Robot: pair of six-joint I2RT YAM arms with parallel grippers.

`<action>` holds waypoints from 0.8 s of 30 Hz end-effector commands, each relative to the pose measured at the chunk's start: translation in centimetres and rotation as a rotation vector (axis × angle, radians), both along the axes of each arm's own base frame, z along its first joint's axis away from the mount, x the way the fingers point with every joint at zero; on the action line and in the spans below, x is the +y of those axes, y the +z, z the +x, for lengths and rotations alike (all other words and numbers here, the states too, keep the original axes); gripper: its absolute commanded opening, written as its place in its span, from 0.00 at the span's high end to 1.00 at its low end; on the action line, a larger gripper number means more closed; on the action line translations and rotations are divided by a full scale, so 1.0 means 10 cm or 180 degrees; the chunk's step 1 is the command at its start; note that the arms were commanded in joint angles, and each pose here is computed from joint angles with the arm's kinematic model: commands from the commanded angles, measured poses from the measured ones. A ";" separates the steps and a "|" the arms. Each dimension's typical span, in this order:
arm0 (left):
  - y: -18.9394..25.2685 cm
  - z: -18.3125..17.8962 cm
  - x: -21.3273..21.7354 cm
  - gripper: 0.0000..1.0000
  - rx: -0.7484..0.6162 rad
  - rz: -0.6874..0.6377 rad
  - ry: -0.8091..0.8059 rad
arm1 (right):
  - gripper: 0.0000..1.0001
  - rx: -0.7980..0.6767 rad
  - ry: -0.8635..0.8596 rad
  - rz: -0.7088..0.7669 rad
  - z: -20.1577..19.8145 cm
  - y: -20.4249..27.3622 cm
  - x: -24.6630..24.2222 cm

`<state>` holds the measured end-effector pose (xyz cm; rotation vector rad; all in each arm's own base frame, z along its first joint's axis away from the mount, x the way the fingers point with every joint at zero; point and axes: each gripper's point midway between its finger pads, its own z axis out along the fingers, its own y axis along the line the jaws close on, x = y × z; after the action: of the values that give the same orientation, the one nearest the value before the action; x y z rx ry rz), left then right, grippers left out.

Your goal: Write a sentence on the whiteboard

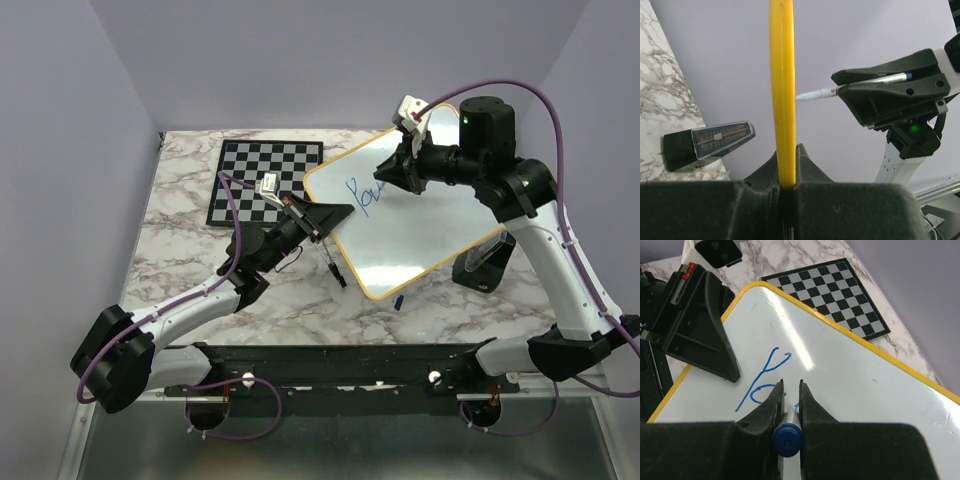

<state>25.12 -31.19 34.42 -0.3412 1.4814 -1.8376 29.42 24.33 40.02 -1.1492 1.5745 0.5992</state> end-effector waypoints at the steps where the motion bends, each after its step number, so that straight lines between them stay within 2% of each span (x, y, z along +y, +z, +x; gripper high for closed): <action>1: 0.91 -0.32 0.30 1.00 -0.0659 -0.0852 -0.0091 | 0.99 0.0049 -0.0005 -0.0049 -0.14 -0.07 -0.10; 6: 0.92 -0.32 0.30 1.00 -0.0664 -0.0860 -0.0098 | 1.00 0.0057 -0.0086 -0.0112 -0.14 -0.14 -0.17; 12: 0.91 -0.32 0.31 1.00 -0.0655 -0.0849 -0.0091 | 0.99 -0.0085 -0.0105 0.0057 -0.09 0.16 -0.20; 18: 0.88 -0.32 0.31 1.00 -0.0645 -0.0831 -0.0092 | 1.00 -0.0139 0.0048 0.0252 -0.21 0.45 -0.14; 24: 0.87 -0.34 0.30 1.00 -0.0665 -0.0836 -0.0121 | 0.99 -0.0138 0.0028 0.0278 -0.20 0.47 -0.19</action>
<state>25.06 -31.01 34.75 -0.3414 1.4687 -1.8479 27.92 22.85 44.32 -1.1071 1.4875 0.6073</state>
